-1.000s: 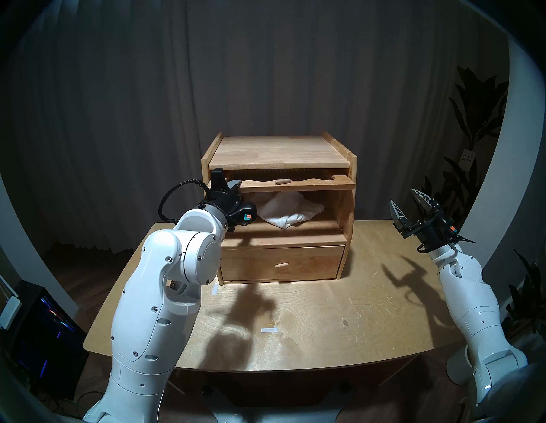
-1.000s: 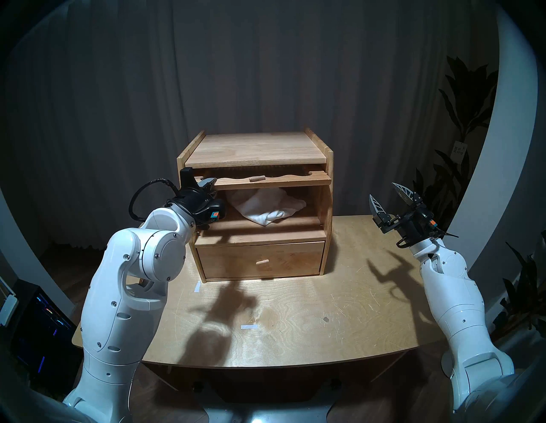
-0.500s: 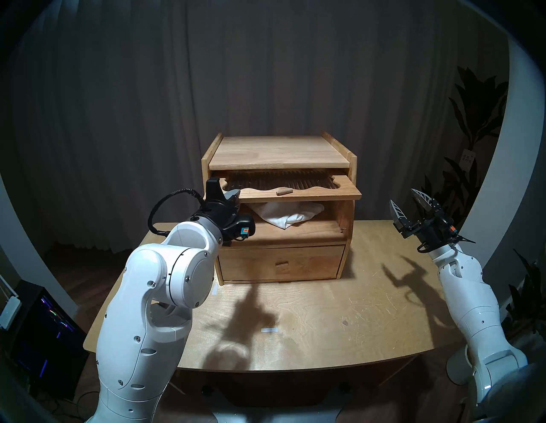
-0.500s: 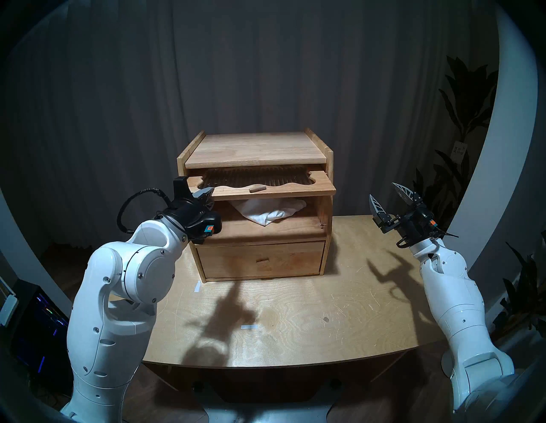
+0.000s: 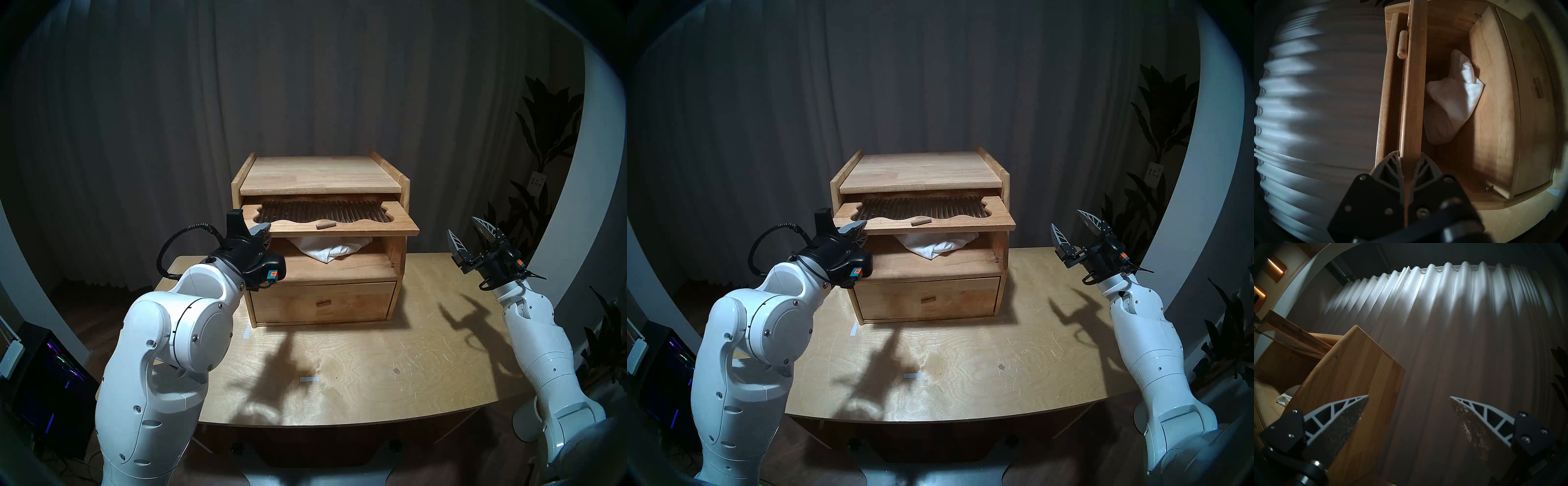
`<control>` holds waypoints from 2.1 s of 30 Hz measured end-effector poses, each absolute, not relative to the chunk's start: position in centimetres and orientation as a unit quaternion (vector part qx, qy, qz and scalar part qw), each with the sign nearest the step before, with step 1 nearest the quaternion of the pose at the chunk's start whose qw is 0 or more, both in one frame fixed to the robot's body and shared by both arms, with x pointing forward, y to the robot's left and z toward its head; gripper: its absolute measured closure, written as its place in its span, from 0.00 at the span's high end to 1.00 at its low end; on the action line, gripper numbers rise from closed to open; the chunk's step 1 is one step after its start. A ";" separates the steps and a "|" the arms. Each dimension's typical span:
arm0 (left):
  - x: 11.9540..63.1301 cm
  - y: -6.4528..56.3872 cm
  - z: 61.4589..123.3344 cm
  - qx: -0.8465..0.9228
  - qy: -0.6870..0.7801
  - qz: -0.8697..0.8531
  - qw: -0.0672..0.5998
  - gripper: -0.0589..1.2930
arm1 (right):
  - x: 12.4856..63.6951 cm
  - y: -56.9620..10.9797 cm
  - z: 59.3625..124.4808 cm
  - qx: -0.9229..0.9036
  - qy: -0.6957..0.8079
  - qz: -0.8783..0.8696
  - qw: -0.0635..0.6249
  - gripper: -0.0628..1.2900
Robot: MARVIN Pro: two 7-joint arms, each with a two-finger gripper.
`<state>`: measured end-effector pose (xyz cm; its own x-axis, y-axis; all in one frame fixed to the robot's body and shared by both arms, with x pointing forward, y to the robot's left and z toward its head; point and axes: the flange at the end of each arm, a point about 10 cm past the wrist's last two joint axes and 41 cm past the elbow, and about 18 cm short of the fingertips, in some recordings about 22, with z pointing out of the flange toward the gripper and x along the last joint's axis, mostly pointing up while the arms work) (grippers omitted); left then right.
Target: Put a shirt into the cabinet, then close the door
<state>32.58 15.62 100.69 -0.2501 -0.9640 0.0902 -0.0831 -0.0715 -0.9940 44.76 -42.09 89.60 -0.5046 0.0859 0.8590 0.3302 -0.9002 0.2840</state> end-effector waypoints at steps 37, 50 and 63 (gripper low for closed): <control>30.3 16.3 99.5 -0.456 0.534 -0.619 0.353 0.04 | 44.8 -42.1 89.6 -0.492 -0.211 -0.841 0.073 0.97; 29.9 16.7 99.5 -0.441 0.539 -0.649 0.306 0.04 | 44.8 -42.1 89.6 -0.493 -0.211 -0.841 0.073 0.97; 29.3 18.4 99.1 -0.433 0.549 -0.655 0.286 0.02 | 44.8 -42.1 89.6 -0.493 -0.211 -0.841 0.072 0.97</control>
